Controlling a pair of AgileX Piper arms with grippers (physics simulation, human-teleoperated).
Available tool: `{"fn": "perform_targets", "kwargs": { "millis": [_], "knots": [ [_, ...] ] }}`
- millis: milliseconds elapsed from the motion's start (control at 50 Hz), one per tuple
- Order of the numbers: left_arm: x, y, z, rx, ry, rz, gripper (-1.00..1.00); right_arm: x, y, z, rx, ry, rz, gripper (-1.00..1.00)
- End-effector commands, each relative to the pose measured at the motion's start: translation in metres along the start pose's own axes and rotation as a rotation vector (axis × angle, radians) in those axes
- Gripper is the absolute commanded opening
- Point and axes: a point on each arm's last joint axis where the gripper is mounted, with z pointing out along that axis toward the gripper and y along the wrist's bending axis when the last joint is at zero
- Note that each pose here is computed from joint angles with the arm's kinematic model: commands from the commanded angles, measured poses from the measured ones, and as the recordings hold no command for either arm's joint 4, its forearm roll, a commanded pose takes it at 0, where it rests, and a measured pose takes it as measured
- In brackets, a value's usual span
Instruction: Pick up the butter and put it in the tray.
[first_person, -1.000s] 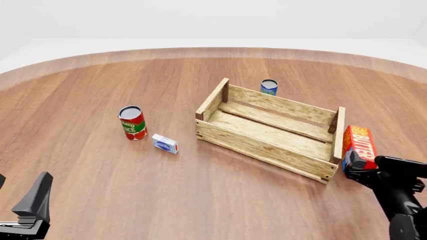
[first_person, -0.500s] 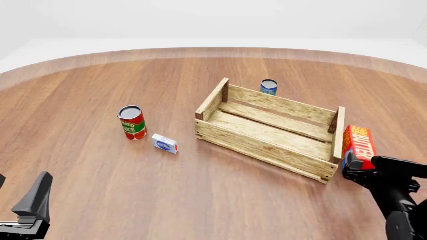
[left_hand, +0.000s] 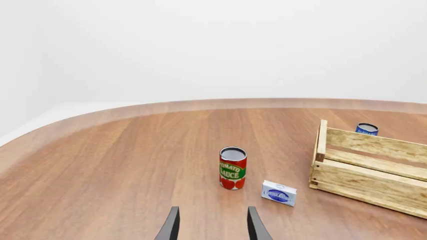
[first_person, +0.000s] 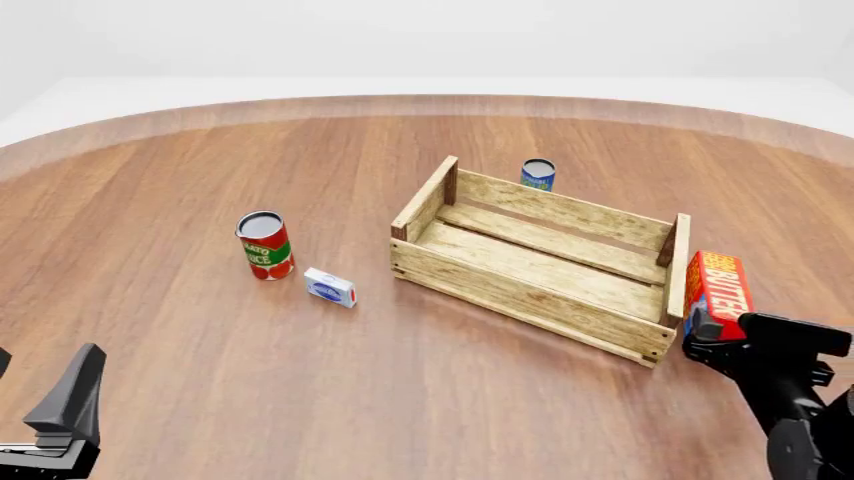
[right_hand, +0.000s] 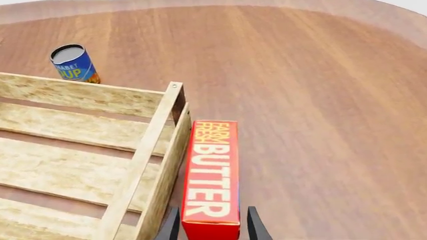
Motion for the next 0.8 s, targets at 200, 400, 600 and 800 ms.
{"fn": "perform_targets", "kwargs": {
  "millis": [200, 400, 600, 800],
  "knots": [
    [0.0, 0.0, 0.0, 0.0, 0.0, 0.0, 1.0, 0.006, 0.0, 0.006, -0.001, 0.023, 0.003, 1.0],
    [0.0, 0.0, 0.0, 0.0, 0.0, 0.0, 1.0, 0.008, -0.001, 0.009, 0.002, 0.032, 0.006, 1.0],
    [0.0, 0.0, 0.0, 0.0, 0.0, 0.0, 1.0, 0.012, -0.001, 0.013, 0.004, 0.045, 0.01, 1.0],
    [0.0, 0.0, 0.0, 0.0, 0.0, 0.0, 1.0, 0.015, -0.001, 0.016, 0.003, 0.057, 0.016, 1.0]
  ]
}}
